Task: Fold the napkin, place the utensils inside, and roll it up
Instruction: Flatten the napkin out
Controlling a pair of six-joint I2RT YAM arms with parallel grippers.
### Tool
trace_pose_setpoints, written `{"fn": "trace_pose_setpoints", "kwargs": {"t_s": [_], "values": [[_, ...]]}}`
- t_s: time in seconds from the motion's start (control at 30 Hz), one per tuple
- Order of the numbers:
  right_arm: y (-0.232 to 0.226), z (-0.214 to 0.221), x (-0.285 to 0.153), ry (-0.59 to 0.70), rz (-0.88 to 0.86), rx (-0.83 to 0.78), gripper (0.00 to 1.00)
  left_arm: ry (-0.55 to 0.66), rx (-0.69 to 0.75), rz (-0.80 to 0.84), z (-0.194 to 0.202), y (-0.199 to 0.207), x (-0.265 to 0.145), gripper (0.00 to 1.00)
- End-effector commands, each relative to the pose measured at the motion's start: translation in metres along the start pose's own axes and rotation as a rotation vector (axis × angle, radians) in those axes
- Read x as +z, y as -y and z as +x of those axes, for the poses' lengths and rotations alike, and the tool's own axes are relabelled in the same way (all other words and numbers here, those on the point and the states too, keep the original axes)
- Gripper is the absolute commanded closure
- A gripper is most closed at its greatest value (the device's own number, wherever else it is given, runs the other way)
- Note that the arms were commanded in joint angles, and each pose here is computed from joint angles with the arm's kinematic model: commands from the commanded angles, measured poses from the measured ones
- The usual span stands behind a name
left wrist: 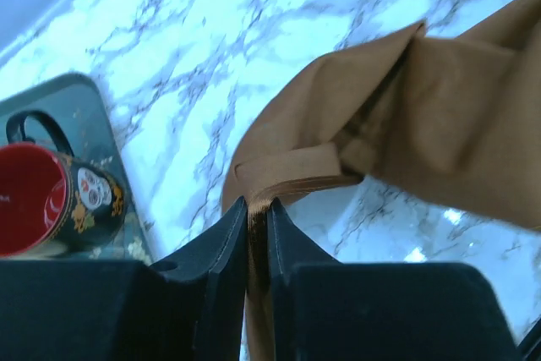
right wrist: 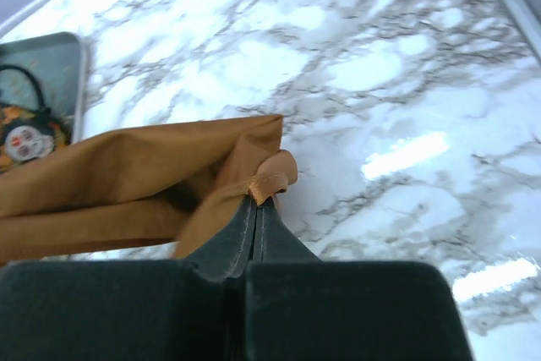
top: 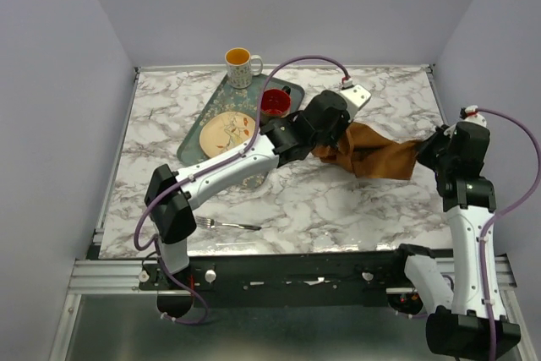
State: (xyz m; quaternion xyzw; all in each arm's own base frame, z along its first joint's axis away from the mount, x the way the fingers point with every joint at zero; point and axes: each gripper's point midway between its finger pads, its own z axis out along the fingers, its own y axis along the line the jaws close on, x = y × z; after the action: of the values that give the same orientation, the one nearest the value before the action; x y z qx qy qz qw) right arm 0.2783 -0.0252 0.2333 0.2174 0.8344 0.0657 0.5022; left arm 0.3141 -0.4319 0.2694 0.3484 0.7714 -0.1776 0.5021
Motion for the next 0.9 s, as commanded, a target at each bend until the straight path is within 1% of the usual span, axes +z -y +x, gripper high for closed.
{"fn": "trace_pose_setpoints", "kwargs": {"t_s": [0.0,0.03,0.07,0.1,0.13,0.2,0.3,0.4,0.43,0.47,0.5,0.53,0.6,0.63,0.67,0.7,0.73,0.8,0.83,0.87], "values": [[0.036,0.023,-0.001,-0.069,0.172,-0.018,0.99,-0.139,-0.016,0.0,0.052,-0.012,0.004,0.77],[0.036,0.023,-0.001,-0.069,0.169,-0.018,0.99,-0.155,-0.028,0.031,0.059,-0.009,0.006,0.78],[0.035,0.022,-0.001,-0.067,0.163,-0.017,0.99,-0.16,-0.041,0.036,0.062,-0.013,0.009,0.83],[0.031,0.021,-0.002,-0.067,0.143,-0.018,0.99,-0.16,-0.058,0.046,0.065,-0.012,0.012,0.97],[0.029,0.02,-0.003,-0.069,0.136,-0.019,0.99,-0.172,-0.065,0.041,0.07,-0.014,0.015,1.0],[0.026,0.019,-0.006,-0.069,0.121,-0.021,0.99,-0.182,-0.063,0.019,0.073,-0.018,0.018,1.0],[0.028,-0.003,-0.022,0.013,0.151,-0.031,0.99,-0.127,-0.065,-0.084,0.054,-0.038,0.009,1.0],[0.019,-0.04,-0.055,0.169,0.137,-0.001,0.99,0.01,-0.071,-0.186,0.007,-0.062,-0.022,1.0],[0.015,-0.048,-0.064,0.204,0.12,0.013,0.99,0.079,-0.076,-0.202,-0.018,-0.069,-0.043,1.0],[0.006,-0.061,-0.085,0.275,0.078,0.026,0.99,0.122,-0.067,-0.225,-0.032,-0.076,-0.056,1.0],[0.002,-0.066,-0.096,0.31,0.055,0.036,0.99,0.178,-0.07,-0.254,-0.047,-0.084,-0.068,1.0],[0.0,-0.071,-0.107,0.342,0.045,0.039,0.99,0.244,-0.079,-0.269,-0.066,-0.09,-0.092,1.0],[-0.001,-0.084,-0.141,0.455,0.029,0.024,0.99,0.343,-0.076,-0.282,-0.092,-0.097,-0.118,1.0],[0.003,-0.09,-0.153,0.501,0.048,0.019,0.99,0.396,-0.066,-0.285,-0.103,-0.102,-0.14,1.0],[0.005,-0.095,-0.167,0.548,0.057,0.009,0.99,0.437,-0.067,-0.283,-0.111,-0.103,-0.152,1.0],[0.006,-0.106,-0.191,0.617,0.067,0.008,0.99,0.493,-0.066,-0.287,-0.122,-0.106,-0.165,1.0],[0.017,-0.11,-0.199,0.633,0.133,0.024,0.99,0.533,-0.065,-0.279,-0.127,-0.107,-0.181,1.0],[0.02,-0.122,-0.211,0.658,0.168,0.03,0.99,0.585,-0.068,-0.275,-0.136,-0.108,-0.198,1.0],[0.019,-0.132,-0.228,0.693,0.176,0.04,0.99,0.627,-0.064,-0.281,-0.14,-0.111,-0.211,1.0],[0.019,-0.137,-0.235,0.701,0.182,0.039,0.99,0.639,-0.067,-0.296,-0.14,-0.114,-0.215,1.0]]}}
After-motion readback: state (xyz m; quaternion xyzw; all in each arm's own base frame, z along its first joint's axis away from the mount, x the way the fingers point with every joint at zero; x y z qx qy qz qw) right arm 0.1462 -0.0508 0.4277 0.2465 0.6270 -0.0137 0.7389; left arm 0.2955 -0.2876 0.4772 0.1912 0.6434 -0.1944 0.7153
